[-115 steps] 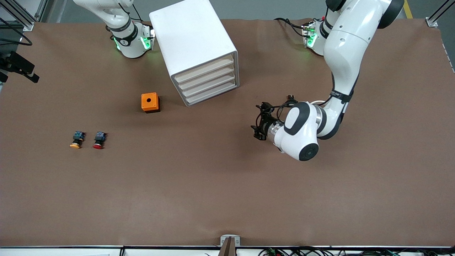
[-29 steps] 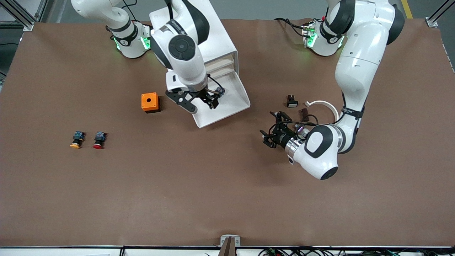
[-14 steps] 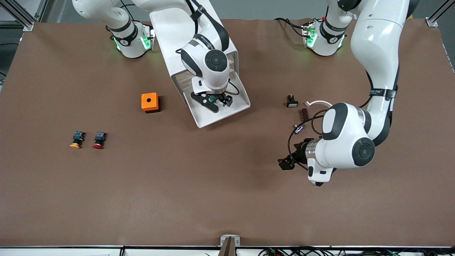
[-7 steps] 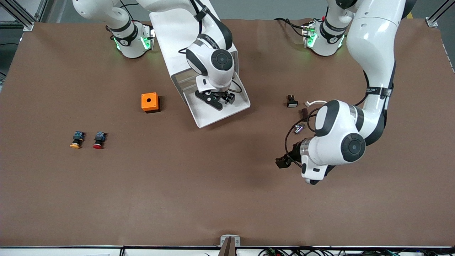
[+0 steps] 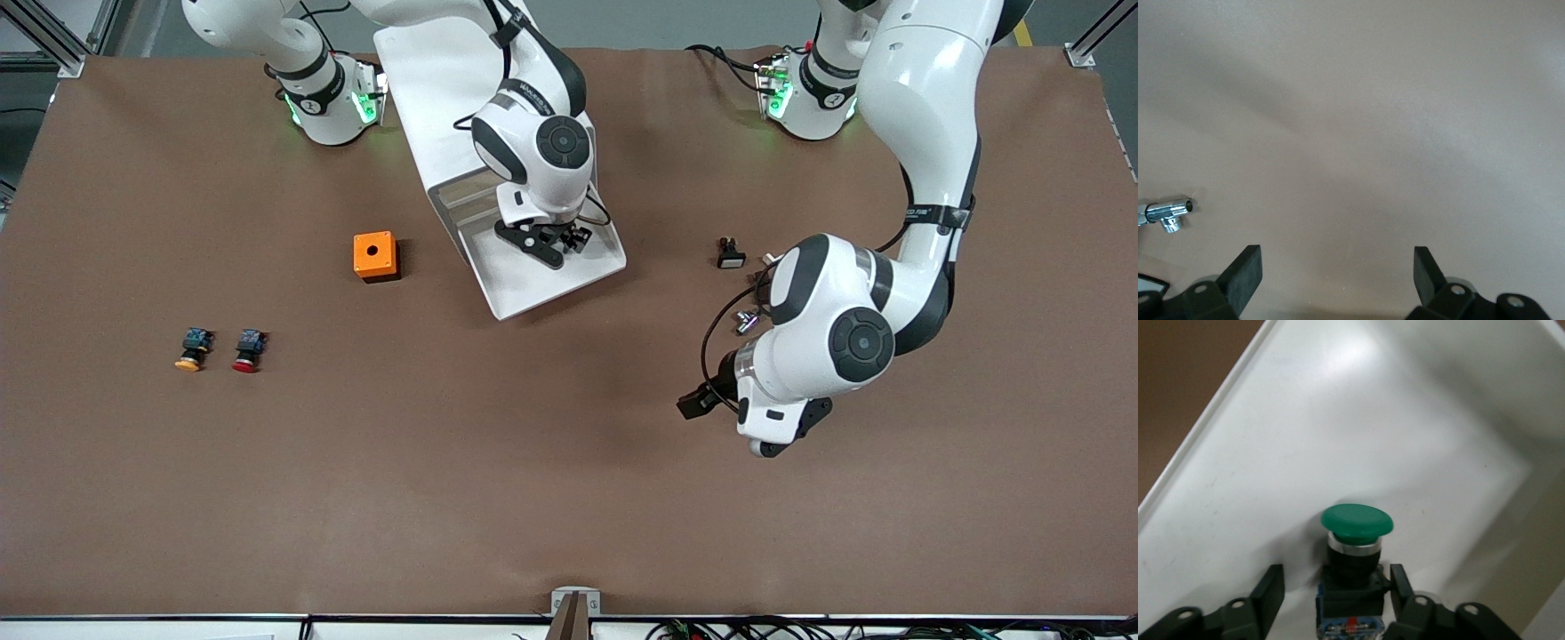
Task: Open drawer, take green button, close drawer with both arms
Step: 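Lift the green button out with the right gripper while the left gripper pushes the drawer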
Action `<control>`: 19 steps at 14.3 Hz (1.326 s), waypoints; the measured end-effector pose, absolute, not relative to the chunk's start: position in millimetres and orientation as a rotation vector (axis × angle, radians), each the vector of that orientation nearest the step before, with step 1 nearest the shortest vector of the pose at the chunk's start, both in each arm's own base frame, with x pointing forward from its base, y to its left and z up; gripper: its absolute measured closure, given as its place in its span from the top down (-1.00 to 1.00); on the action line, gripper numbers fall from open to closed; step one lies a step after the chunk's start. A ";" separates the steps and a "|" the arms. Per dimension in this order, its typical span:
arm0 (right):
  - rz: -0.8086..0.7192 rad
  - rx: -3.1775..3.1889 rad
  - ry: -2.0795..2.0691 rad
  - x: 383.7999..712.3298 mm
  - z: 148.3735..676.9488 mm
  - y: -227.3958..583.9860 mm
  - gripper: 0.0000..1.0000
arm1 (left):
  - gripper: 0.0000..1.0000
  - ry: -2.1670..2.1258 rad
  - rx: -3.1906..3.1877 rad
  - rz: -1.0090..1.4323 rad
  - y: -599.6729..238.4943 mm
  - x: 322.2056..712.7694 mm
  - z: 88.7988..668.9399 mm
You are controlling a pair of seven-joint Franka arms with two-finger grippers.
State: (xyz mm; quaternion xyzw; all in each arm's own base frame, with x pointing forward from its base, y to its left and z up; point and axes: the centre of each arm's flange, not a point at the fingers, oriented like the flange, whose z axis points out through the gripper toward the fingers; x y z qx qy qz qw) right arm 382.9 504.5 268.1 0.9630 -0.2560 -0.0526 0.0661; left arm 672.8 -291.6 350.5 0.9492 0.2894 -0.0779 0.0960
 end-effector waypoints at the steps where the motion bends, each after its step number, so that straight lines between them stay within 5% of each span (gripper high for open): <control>1: -0.159 2.905 -0.766 380.8 268.1 506.0 0.12 | 1.00 0.850 2.816 -0.208 -294.1 671.0 351.2; 2: -0.158 2.905 -0.764 379.0 268.3 507.5 -0.12 | 1.00 0.836 2.826 -0.167 -296.4 669.2 352.3; 9: -0.125 2.941 -0.802 394.2 287.7 513.2 -0.12 | 1.00 0.728 2.916 -0.097 -333.6 638.0 331.7; 19: -0.074 3.061 -0.688 529.1 339.8 410.0 -0.12 | 1.00 0.787 2.939 -0.135 -385.0 603.7 295.9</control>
